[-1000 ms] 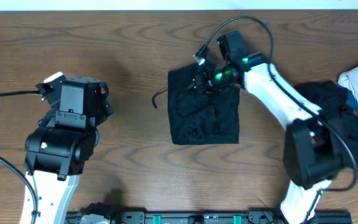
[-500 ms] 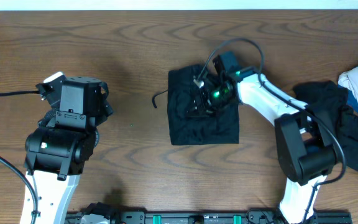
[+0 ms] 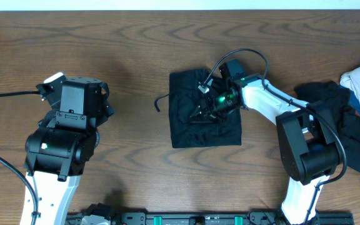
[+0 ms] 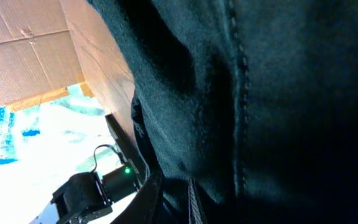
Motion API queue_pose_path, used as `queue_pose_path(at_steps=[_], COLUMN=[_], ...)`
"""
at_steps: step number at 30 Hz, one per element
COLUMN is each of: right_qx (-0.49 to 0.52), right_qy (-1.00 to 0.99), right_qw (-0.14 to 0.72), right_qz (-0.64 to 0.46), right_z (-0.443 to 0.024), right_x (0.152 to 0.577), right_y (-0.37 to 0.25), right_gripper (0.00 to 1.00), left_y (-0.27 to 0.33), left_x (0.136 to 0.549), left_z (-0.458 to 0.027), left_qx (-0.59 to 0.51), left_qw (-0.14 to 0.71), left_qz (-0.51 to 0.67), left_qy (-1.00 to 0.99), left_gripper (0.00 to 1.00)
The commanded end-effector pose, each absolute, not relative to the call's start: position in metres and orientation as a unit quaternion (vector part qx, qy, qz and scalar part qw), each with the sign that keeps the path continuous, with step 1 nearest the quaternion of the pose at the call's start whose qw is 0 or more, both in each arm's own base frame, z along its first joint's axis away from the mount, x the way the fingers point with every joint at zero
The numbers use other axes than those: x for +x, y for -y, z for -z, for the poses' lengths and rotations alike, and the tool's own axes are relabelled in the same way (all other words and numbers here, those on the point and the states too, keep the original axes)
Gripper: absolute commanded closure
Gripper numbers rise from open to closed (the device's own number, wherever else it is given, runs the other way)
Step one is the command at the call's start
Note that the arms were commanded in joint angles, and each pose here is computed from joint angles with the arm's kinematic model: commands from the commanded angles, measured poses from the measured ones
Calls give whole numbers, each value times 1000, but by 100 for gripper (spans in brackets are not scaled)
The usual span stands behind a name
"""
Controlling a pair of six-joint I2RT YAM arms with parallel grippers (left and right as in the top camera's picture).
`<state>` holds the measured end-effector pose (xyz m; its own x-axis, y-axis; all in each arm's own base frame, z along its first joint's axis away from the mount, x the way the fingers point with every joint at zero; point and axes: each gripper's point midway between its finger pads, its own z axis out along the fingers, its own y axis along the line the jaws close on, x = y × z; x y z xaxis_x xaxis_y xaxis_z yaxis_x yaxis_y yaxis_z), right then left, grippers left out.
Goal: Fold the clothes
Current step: 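Press and smooth the folded trousers with the right gripper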
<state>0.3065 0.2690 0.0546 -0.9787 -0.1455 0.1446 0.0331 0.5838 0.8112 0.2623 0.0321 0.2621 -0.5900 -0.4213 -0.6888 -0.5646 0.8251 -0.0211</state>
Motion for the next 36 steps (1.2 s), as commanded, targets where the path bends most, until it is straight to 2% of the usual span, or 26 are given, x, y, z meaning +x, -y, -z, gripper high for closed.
queue_pose_path(at_steps=[1,7,10,12,20,30,36], right_qx=[37,71,82,85,90,-7,-46], right_qy=[894,883,882,884,893,899,901], right_qw=[59,-9,-15,-2,51,84,103], right_qz=[442,463,464,460,438,430,419], right_z=[-77,-141,-152,-150,-103,-19,0], right_x=[320,320,314,306,267,257,260], right_y=[-265,-265,-264,-265,-271,-252,-238], right_gripper=[86,89,99,99,99,99,99], left_y=[-35,-35,-35,-35,-35,-35,-35], left_x=[261,261,261,261,261,261,261], left_z=[-260,-260,-260,-260,-260,-260,-260], left_qx=[-288,-287,-288,-288,-287,-287,-287], left_qw=[355,354,354,354,354,353,353], left_qz=[-105,-105,-105,-105,-105,-105,-106], left_qy=[-884,-884,-884,-884,-884,-884,-884], left_gripper=[2,2,2,2,2,2,2])
